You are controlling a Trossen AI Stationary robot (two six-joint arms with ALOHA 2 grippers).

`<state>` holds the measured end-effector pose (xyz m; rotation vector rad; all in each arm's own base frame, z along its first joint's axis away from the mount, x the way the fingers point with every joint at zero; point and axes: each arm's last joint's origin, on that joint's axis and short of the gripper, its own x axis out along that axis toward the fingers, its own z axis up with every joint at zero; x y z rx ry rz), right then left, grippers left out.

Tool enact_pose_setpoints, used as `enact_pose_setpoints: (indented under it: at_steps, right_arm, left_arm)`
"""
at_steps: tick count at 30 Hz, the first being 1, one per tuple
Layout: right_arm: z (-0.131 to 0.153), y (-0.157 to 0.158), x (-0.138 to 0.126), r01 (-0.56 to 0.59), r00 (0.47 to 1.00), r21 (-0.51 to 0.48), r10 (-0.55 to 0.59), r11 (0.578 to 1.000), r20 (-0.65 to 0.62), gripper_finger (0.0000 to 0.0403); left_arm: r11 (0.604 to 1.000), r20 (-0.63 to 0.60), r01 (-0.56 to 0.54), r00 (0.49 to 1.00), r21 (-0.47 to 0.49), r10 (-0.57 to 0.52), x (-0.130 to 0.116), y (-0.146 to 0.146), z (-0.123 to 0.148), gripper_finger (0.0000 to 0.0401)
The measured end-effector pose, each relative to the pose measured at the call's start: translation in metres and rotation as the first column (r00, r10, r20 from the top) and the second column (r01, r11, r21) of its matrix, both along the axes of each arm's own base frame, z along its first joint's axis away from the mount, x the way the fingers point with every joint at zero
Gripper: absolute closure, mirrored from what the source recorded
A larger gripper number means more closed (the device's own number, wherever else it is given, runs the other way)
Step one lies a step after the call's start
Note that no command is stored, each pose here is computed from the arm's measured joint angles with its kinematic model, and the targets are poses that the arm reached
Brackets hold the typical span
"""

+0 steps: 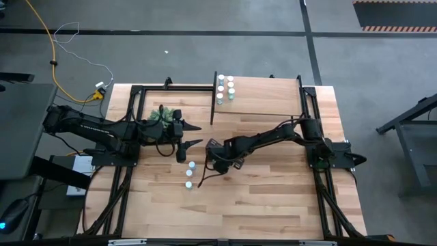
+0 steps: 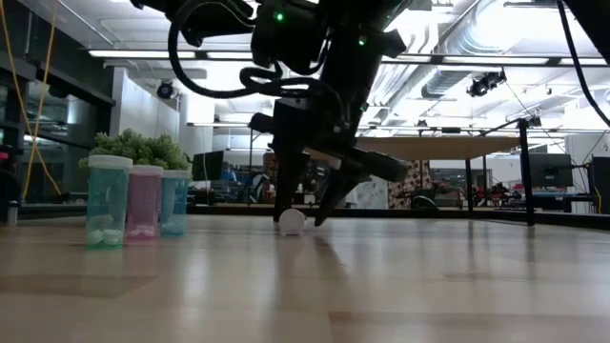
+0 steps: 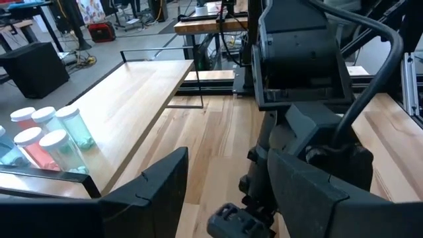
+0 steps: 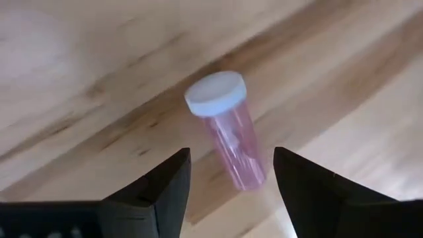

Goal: Pick and place medicine bottles onto shelf by color
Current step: Put the transparent pink medicine bottle on the shelf

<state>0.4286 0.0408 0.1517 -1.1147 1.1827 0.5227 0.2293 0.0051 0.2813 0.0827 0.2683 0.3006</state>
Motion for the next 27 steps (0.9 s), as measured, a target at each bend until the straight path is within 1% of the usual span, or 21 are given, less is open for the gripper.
enact_pose_setpoints:
  at_steps: [2, 7, 14, 17, 21, 24, 27]
  right_arm:
    - [-0.0002, 0.0012, 0.0002, -0.034, 0.999, 0.03, 0.035, 0.999, -0.005, 0.0196]
    - [-0.0003, 0.0034, 0.0008, -0.064, 0.998, 0.098, 0.065, 0.993, -0.003, 0.0196]
    - [-0.0009, 0.0037, -0.0007, -0.057, 0.998, 0.119, 0.06, 0.991, -0.018, 0.0196]
    - [-0.0011, 0.0037, -0.0012, -0.002, 1.0, 0.139, 0.005, 0.99, -0.018, 0.0196]
    - [-0.0015, 0.0037, -0.0022, 0.111, 0.994, 0.182, -0.109, 0.977, -0.022, 0.0197]
    - [-0.0017, 0.0039, -0.0027, 0.214, 0.977, 0.248, -0.212, 0.945, -0.035, 0.0196]
    - [-0.002, 0.0044, -0.0036, 0.285, 0.958, 0.296, -0.281, 0.912, -0.057, 0.0197]
  left_arm:
    - [1.0, 0.0, 0.0, 1.0, 0.0, 0.0, 0.0, 0.0, 0.0, 0.0201]
    - [1.0, 0.0, 0.0, 1.0, 0.0, 0.0, 0.0, -0.0001, 0.0, 0.0201]
    - [1.0, 0.0, 0.0, 1.0, 0.0, 0.0, 0.0, -0.0001, 0.0, 0.0201]
    - [1.0, 0.0, 0.0, 1.0, 0.0, 0.0, 0.0, -0.0001, 0.0, 0.0201]
    - [1.0, 0.0, 0.0, 1.0, 0.0, 0.0, 0.0, -0.0001, 0.0, 0.0201]
    - [1.0, -0.001, 0.0, 1.0, 0.0, 0.0, 0.0, -0.0001, -0.0001, 0.0201]
    - [1.0, -0.001, 0.0, 1.0, 0.0, 0.0, 0.0, 0.0, -0.0001, 0.0201]
